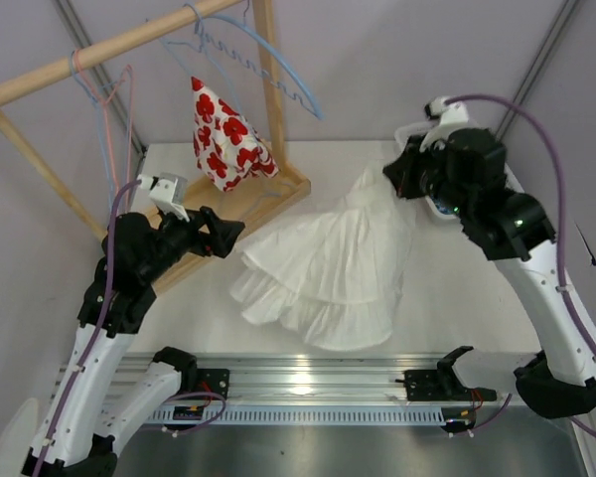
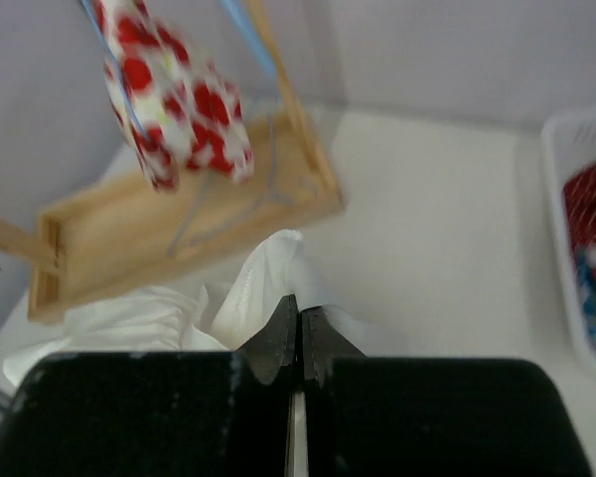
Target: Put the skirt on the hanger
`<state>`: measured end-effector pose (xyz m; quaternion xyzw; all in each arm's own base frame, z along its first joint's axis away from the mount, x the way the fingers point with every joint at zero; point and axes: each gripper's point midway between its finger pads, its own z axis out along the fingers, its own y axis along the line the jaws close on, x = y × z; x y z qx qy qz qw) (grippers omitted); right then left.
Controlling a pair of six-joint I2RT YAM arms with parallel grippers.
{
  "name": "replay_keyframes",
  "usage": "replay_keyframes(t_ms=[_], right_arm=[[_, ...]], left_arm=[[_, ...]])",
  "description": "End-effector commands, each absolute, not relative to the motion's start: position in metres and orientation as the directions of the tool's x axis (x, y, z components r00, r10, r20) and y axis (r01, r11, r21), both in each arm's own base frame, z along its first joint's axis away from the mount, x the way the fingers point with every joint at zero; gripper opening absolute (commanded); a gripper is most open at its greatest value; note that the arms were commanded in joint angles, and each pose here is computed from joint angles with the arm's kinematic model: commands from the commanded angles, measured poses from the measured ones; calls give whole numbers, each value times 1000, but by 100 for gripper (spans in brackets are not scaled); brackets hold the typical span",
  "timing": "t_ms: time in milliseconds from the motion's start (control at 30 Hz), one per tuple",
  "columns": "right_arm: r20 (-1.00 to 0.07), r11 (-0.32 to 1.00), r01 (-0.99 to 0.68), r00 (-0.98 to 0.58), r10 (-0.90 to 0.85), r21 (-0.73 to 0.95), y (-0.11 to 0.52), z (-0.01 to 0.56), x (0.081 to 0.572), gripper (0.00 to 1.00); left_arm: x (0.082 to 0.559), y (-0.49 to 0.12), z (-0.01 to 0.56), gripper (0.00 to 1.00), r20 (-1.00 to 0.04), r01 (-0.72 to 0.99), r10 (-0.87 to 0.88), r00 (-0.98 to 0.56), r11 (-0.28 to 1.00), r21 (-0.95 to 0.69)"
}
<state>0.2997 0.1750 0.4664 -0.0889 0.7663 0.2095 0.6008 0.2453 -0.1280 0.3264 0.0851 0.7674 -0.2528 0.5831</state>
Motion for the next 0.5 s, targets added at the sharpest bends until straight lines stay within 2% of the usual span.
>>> replay_keyframes(t_ms=[0,33,67,167,333,467], right_arm=[[-863,876,-373,-497,89,305,193,365,291,0],[-843,860,-388,-531,85,331,201,347,287,0],[-794,864,-376,-607,44,336,204,304,280,0],[-746,863,-393,-665,-29,317,209,254,264,0],[-751,844,-434,-658,-57,316,205,251,246,0],[-732,806,-475,-676,-77,354,200,262,216,0]], left_arm=[[225,-149,325,90,-926,562,-78,-370,774,-290],[222,-153,327,90,-926,582,-77,-370,758,-296],[217,-159,327,89,-924,615,-74,-375,726,-308],[213,-171,322,86,-920,661,-76,-384,673,-331],[202,-222,291,82,-886,712,-20,-464,586,-386],[207,-264,274,81,-864,707,-6,-503,572,-415]])
